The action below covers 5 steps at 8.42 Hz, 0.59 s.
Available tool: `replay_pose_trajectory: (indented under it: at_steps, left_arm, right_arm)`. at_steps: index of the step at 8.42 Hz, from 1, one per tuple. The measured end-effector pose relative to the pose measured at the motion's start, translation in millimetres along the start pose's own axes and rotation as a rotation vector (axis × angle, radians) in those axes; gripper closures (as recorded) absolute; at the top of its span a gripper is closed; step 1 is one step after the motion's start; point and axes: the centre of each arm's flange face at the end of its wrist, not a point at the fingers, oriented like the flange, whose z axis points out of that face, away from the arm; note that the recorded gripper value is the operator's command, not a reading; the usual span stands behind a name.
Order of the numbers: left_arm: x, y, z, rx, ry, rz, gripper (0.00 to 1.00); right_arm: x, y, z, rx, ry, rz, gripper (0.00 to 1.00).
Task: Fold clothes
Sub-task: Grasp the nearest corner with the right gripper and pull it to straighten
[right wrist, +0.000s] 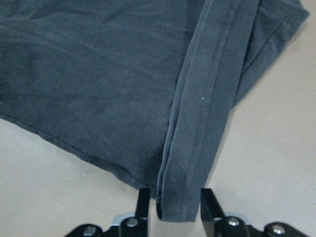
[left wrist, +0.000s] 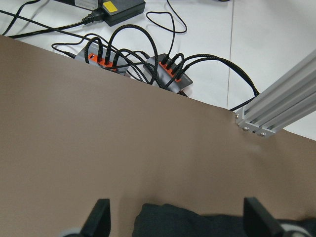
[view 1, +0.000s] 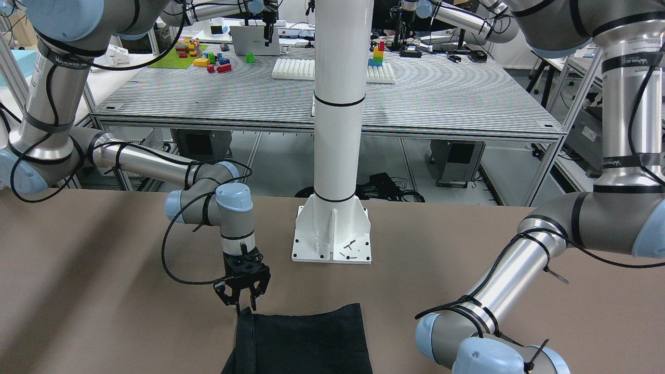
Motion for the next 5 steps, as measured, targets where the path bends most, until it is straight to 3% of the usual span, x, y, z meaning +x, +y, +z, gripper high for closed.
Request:
replay_pose_trajectory:
  at_steps: [3,4,5]
  left_arm:
    - [-1.8,-0.8,0.9,0.001,-0.004,0.000,0.05]
    - [-1.7,-1.0,0.9,0.001,-0.004,-0.001,0.05]
    - [-1.3,-0.5,1.0,0.001,-0.004,0.000,0.05]
  right_arm:
    - [-16.6,13.8,3.4,0.010,0.006,-0.027,0.53]
    - [-20.3,17.7,4.6,0.012,0.010,-0.034,0.65]
    - [-21.5,19.8,5.9,0.013,0.013,-0.038,0.69]
